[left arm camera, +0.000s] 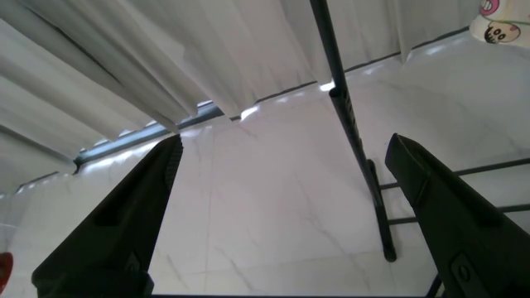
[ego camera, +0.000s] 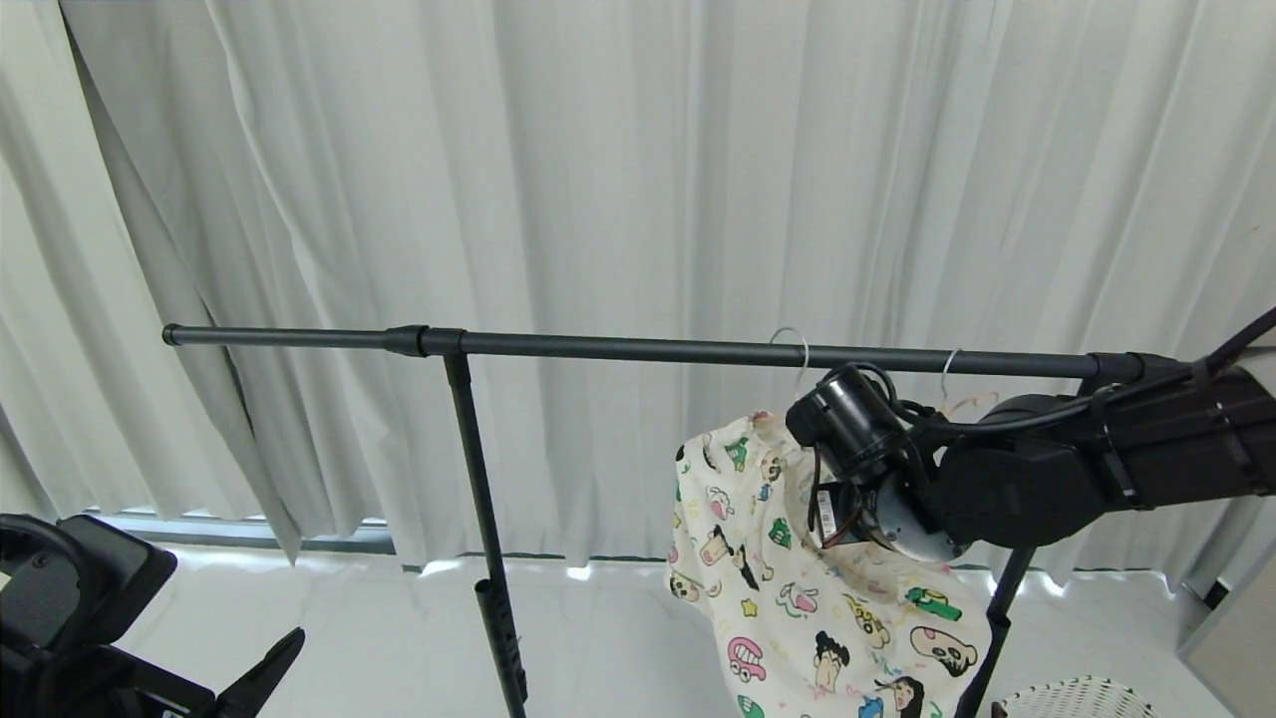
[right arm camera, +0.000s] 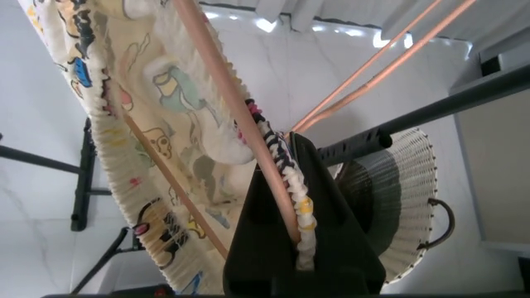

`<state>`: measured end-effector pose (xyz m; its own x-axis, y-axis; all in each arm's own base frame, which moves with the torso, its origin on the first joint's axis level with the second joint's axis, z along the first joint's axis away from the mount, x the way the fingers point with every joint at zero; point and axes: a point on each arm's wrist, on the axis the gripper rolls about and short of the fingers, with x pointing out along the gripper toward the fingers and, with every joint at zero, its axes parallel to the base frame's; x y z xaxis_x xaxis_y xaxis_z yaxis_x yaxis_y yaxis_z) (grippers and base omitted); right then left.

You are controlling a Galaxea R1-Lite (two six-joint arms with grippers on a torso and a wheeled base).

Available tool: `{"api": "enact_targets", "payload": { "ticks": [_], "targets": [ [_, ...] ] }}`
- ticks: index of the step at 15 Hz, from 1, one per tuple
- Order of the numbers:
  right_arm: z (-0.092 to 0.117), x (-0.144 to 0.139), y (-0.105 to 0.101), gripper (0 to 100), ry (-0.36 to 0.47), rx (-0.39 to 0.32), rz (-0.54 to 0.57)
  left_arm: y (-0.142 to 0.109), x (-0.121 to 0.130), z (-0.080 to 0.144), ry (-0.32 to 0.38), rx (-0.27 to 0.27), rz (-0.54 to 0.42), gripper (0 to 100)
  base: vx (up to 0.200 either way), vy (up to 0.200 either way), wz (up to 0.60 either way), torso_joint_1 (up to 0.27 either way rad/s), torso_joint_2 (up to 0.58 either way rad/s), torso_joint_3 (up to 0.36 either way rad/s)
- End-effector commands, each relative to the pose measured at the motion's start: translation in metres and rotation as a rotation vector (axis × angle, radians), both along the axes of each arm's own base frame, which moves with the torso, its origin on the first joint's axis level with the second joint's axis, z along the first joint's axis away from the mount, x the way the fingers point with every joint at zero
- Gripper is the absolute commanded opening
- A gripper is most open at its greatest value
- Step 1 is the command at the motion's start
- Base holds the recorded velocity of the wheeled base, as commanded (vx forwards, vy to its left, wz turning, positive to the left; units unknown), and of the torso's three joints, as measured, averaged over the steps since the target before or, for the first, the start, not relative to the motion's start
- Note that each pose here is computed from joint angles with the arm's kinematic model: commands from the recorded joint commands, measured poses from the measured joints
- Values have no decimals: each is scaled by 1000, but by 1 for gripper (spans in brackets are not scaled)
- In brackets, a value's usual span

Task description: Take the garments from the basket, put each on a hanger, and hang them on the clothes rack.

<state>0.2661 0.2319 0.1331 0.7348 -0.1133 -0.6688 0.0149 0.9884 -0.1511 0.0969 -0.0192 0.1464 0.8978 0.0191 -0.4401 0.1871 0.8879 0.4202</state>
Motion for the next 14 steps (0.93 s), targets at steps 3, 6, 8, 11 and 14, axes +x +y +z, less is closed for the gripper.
{"api": "enact_targets", "payload": {
  "ticks": [3,6,8,11,14],
  "targets": [
    [-2,1,1,0,3,-2,0,-1,0,1,-4,-1,-13,100,0,0,0,0,0,0],
    [-1,2,2,0,-1,0,1,-1,0,3,-12,-3,-13,100,0,0,0,0,0,0],
    [0,1,2,100,-3,2,3,-1,-1,3,-15,-4,-13,100,0,0,0,0,0,0],
    [11,-2,-1,100,-26,25,1,-1,-1,2,-13,-5,-12,100,0,0,0,0,0,0],
    [41,-15,-6,100,-90,87,18,-1,-1,3,-16,-7,-10,100,0,0,0,0,0,0]
  ]
}}
